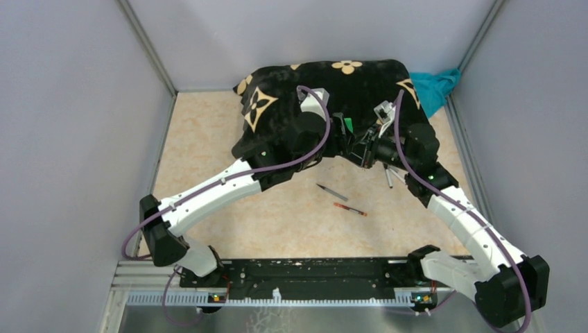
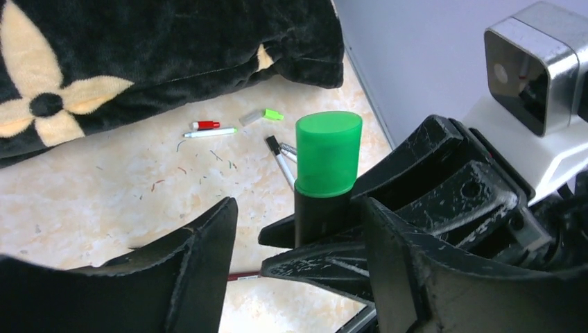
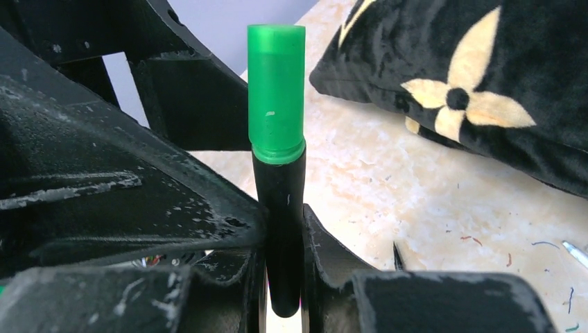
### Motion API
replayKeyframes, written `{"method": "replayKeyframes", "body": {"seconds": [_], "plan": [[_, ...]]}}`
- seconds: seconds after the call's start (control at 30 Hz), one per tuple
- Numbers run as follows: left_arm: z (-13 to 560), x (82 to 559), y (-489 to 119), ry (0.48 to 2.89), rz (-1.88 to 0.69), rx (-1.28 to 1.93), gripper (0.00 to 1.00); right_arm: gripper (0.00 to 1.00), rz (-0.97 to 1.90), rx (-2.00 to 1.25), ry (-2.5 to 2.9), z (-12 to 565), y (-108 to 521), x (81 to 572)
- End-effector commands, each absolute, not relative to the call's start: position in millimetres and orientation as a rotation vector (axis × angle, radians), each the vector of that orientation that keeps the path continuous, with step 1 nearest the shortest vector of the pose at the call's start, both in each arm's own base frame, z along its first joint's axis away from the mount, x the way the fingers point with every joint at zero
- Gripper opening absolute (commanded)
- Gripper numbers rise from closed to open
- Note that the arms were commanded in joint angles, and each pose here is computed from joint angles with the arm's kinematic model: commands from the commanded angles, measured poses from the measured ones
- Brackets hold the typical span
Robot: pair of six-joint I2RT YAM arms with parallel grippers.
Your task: Insert the pens into the pen caps
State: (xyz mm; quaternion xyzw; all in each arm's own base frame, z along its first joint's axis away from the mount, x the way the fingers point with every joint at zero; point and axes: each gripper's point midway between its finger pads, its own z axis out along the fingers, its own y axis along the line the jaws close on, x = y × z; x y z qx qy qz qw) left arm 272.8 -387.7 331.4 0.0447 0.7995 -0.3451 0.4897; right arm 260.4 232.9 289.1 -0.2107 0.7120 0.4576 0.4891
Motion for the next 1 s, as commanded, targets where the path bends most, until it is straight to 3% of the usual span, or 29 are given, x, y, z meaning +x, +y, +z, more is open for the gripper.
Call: {"method": "replayKeyframes", "body": {"seconds": [0.0,0.3,0.6,0.97], "plan": [[358,253,-377,1.831,-0.9,0.218,0.75,0.0,1.136,-0.609,1.574,317,231,249],[436,209,-352,1.386,-1.017,0.52,0.98,0.0,1.229,-0.762,1.478,322,224,219],[450,191,-337,1.159,-1.531,0.662,0.99,0.0,1.287,-0.959,1.363,321,222,183],[434,187,-369,1.117,-1.679,0.826,0.73,0.0,1.33,-1.034,1.347,315,222,170]]}}
